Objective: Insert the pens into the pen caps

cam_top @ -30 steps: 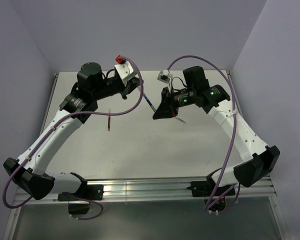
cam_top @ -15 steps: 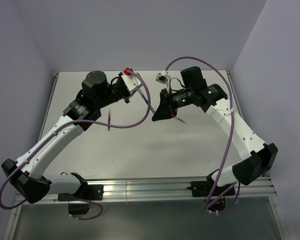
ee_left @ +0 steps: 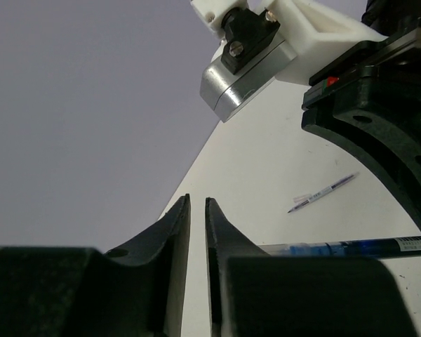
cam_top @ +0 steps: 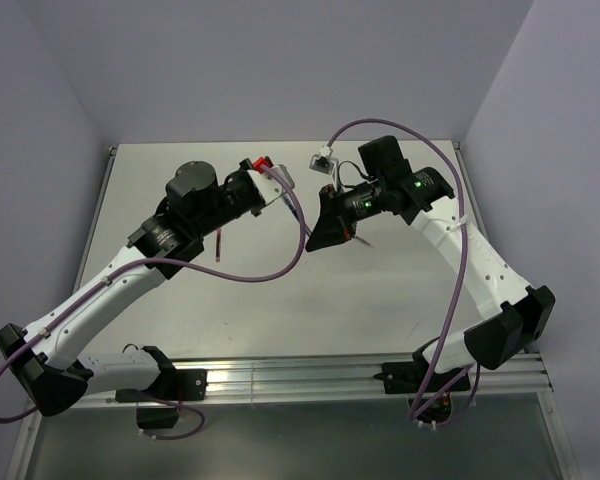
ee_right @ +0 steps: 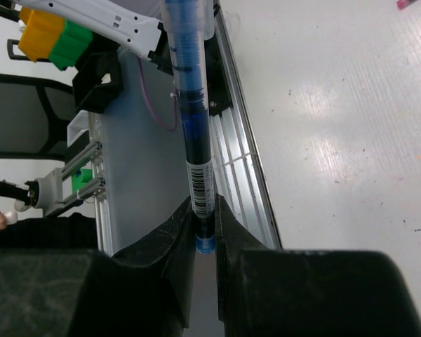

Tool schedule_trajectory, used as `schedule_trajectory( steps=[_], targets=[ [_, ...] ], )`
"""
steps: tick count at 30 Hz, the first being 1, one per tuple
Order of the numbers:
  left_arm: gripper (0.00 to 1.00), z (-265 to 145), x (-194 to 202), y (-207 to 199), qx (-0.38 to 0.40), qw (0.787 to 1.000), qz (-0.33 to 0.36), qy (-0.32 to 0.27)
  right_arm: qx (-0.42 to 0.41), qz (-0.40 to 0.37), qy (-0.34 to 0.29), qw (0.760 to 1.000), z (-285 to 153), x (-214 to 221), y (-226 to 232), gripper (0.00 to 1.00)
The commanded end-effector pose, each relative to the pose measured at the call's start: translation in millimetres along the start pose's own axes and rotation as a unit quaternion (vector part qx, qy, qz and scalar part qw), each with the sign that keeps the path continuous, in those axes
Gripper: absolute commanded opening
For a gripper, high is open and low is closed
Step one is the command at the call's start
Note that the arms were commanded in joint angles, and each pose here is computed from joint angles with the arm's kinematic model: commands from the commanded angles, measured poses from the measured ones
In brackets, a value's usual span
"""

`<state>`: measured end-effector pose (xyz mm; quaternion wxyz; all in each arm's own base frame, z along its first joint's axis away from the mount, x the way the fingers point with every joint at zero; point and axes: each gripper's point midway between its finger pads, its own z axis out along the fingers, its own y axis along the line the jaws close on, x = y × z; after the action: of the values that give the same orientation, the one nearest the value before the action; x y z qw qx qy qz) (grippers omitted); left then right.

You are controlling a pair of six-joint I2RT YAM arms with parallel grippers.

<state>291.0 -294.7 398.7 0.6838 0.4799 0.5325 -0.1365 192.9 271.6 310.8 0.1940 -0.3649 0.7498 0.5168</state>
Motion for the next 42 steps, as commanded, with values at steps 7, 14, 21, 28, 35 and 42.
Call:
schedule_trajectory(
  steps=[7,14,21,28,35,42],
  targets=[
    [0.27,-11.6,-4.2,-102.9,0.200,0.978,-0.056,-0.019,0.025,-0.096,-0.076,0.992,-10.5,-58.7,-2.5,0.00],
    [0.26,-16.4,-3.0,-118.2,0.227,0.971,-0.073,-0.016,0.038,-0.105,-0.082,0.990,-12.5,-64.6,-4.7,0.00],
    [0.27,-20.6,-2.4,-136.7,0.253,0.963,-0.088,-0.014,0.049,-0.112,-0.087,0.989,-14.3,-71.3,-6.3,0.00],
    [0.27,-24.0,-1.1,-150.0,0.268,0.958,-0.101,-0.011,0.049,-0.118,-0.092,0.988,-14.8,-79.6,-5.6,0.00],
    [0.28,-25.7,-0.4,-160.2,0.278,0.954,-0.111,-0.011,0.045,-0.124,-0.095,0.987,-14.5,-85.9,-4.0,0.00],
    [0.29,-28.5,-0.7,-172.9,0.293,0.948,-0.126,-0.011,0.039,-0.128,-0.094,0.987,-12.6,-88.8,-1.5,0.00]
  ],
)
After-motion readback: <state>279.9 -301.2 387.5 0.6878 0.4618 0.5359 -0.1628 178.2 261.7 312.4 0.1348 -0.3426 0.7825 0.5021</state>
